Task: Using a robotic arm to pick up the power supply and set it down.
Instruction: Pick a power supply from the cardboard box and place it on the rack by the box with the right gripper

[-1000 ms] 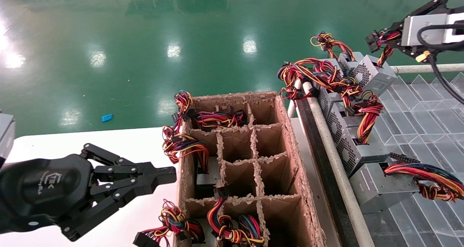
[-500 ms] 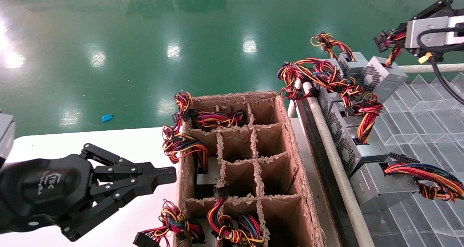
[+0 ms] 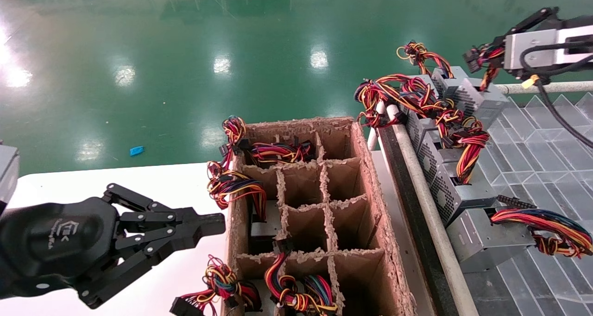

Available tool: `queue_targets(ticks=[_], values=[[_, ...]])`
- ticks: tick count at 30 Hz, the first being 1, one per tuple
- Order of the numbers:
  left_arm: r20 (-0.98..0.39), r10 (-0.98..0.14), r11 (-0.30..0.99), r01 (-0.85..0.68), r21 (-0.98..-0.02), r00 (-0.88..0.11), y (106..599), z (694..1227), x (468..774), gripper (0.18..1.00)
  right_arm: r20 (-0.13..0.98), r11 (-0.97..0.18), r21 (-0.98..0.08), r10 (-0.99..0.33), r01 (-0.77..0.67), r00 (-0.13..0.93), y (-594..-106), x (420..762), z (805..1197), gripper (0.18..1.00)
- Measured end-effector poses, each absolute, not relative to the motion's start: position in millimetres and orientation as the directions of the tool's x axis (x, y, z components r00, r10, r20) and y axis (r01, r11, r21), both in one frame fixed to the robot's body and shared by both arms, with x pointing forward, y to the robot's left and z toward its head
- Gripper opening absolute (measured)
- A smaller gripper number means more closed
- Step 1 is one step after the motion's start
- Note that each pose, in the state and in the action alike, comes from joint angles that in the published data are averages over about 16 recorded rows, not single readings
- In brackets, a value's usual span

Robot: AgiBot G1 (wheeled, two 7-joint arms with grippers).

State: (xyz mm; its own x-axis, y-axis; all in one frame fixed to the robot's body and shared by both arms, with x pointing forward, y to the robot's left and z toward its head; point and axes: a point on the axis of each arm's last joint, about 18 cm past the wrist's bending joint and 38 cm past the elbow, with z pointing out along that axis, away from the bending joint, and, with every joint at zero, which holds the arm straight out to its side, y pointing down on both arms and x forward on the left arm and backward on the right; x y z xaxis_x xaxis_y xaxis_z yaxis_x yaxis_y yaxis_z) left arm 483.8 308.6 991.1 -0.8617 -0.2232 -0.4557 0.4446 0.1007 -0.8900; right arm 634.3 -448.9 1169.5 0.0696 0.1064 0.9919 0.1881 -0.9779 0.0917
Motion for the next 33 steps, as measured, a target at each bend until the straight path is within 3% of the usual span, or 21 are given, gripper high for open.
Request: queue_targets(ticks=[21,33], values=[[-0.456,-0.223,0.101,0.445,-0.89,-0.862,309,991,484,0.191,0.991,-0.975,0.099,0.115,0.197,0.067,-416,665,1161,0.296],[-0.456,-0.223,0.101,0.445,-0.89,-0.862,309,991,484,0.191,0.987,-0.979,0.107,0.125,0.174,0.1,-417,665,1159,0.295]])
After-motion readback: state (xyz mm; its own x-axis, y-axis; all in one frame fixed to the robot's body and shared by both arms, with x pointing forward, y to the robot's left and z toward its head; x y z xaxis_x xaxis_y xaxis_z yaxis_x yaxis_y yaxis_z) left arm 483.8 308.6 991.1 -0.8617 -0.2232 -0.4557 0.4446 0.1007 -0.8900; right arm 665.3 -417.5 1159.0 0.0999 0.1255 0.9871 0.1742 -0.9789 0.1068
